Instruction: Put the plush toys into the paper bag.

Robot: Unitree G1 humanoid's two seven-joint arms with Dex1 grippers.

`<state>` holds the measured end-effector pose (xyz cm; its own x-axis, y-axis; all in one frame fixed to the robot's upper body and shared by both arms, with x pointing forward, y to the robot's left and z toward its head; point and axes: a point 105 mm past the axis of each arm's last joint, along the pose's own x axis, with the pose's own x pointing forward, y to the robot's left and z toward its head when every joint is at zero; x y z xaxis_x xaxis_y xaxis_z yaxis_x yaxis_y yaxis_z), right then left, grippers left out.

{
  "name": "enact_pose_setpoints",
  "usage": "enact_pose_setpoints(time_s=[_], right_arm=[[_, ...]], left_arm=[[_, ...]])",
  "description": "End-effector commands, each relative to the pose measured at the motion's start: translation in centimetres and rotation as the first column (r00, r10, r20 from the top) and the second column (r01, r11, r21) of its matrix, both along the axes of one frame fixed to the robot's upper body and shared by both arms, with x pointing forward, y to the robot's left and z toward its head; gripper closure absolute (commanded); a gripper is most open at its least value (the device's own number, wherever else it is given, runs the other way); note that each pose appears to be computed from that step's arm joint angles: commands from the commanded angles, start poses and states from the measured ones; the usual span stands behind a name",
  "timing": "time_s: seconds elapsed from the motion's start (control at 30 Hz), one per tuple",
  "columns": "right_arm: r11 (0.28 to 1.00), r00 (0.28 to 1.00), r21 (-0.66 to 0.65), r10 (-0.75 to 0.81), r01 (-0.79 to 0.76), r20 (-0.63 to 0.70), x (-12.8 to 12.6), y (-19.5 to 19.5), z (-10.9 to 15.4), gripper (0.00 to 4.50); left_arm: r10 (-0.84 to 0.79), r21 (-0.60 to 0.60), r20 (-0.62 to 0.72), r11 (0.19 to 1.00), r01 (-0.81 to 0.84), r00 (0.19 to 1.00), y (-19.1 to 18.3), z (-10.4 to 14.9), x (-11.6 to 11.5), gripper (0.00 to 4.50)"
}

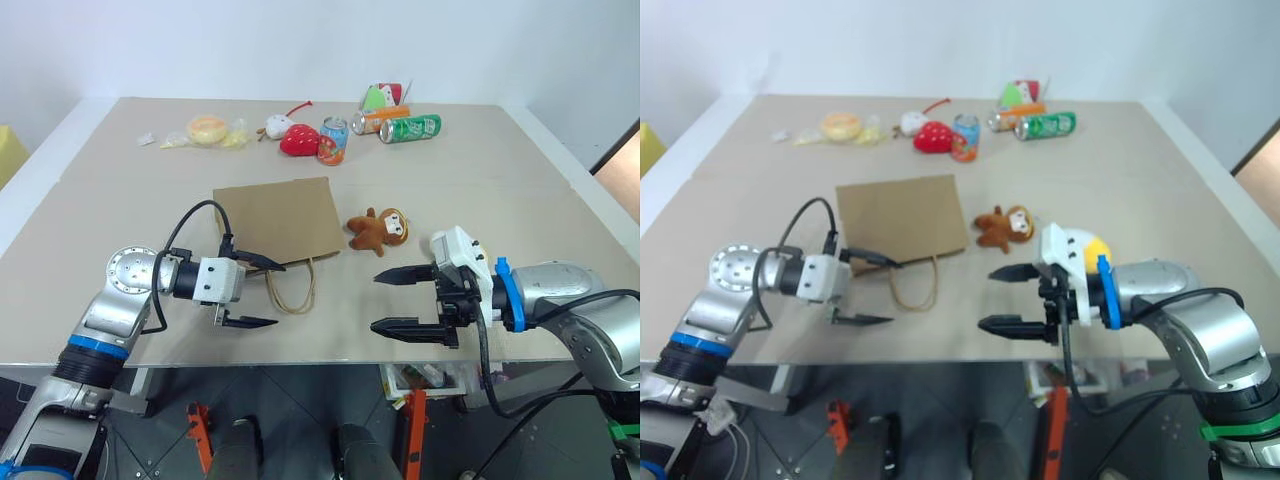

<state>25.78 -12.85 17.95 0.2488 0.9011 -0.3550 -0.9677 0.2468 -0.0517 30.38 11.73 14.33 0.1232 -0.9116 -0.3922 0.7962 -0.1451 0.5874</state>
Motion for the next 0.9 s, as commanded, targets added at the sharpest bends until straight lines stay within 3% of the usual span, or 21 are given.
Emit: enact_pose_setpoints(time_s=[0.03,0.9], right_arm=[[1.000,0.999,0.021,-0.003,0.002,0.053,-0.4,0.0,1.2,0.00],[0.999,0.997,0.034,-0.023,0.021,0.070,0.1,0.2,1.3,0.00]], left_arm=[[-0.036,-0.015,0.053,0.999,0.037,0.998,-1.1,0.8,0.7,0.04],[0.056,-0.068,0.005,0.996,-0.056,0.998,-2.2,0.3,3.4,0.04]])
